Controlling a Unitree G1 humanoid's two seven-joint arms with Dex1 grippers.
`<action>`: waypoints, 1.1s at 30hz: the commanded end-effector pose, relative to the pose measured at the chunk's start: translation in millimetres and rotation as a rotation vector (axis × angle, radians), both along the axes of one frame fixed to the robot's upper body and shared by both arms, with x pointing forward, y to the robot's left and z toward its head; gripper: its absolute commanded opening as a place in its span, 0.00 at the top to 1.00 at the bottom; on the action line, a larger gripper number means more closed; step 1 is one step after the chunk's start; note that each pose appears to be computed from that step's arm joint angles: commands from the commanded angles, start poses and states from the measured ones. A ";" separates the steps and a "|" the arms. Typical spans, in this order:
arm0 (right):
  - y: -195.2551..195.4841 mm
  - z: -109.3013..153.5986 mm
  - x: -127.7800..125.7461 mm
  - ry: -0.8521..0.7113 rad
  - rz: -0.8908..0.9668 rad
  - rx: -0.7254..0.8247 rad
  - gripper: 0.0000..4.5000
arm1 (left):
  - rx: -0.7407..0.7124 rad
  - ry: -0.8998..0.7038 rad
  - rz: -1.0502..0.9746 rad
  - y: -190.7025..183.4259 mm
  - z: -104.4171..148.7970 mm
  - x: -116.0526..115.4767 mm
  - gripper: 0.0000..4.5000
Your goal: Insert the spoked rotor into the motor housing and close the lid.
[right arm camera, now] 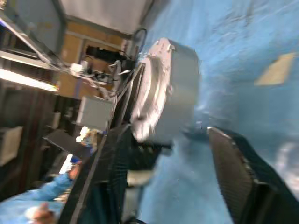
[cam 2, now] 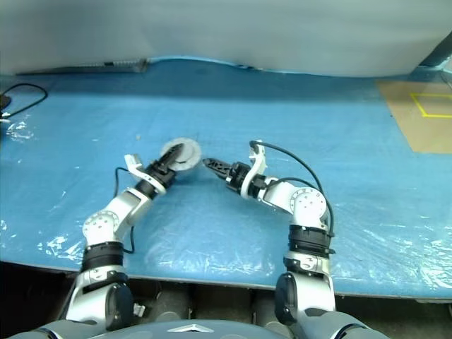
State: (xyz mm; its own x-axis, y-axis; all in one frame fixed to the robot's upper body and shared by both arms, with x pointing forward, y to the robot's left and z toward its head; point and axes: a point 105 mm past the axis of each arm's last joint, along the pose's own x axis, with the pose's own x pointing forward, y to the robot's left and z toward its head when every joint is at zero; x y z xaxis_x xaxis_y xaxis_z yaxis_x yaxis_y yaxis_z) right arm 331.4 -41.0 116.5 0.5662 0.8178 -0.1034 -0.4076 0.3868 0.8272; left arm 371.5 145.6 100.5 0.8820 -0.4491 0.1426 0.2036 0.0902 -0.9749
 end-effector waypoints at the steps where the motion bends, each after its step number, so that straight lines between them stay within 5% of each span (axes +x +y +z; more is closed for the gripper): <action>1: 2.4 11.3 -4.4 -0.226 0.010 -0.165 0.16 | 0.021 -0.100 0.042 12.2 25.7 23.5 0.47; 4: -2.0 3.6 -5.7 -0.376 0.006 -0.335 0.00 | 0.066 -0.098 0.063 16.4 29.2 44.6 0.47; 14: -16.7 -17.1 0.0 -0.765 -0.061 -0.785 0.00 | 0.217 -0.038 0.201 10.8 47.4 94.8 0.47; 21: -18.3 -28.9 -0.8 -0.820 -0.042 -0.876 0.00 | 0.330 0.166 0.279 12.5 18.7 98.0 0.47; 27: -17.1 -33.8 1.9 -0.802 -0.039 -0.903 0.00 | 0.410 0.257 0.295 24.9 -2.0 92.1 0.02; 33: -10.5 -37.0 -4.1 -0.782 -0.025 -0.881 0.00 | 0.529 0.349 0.274 57.9 -32.6 74.2 0.01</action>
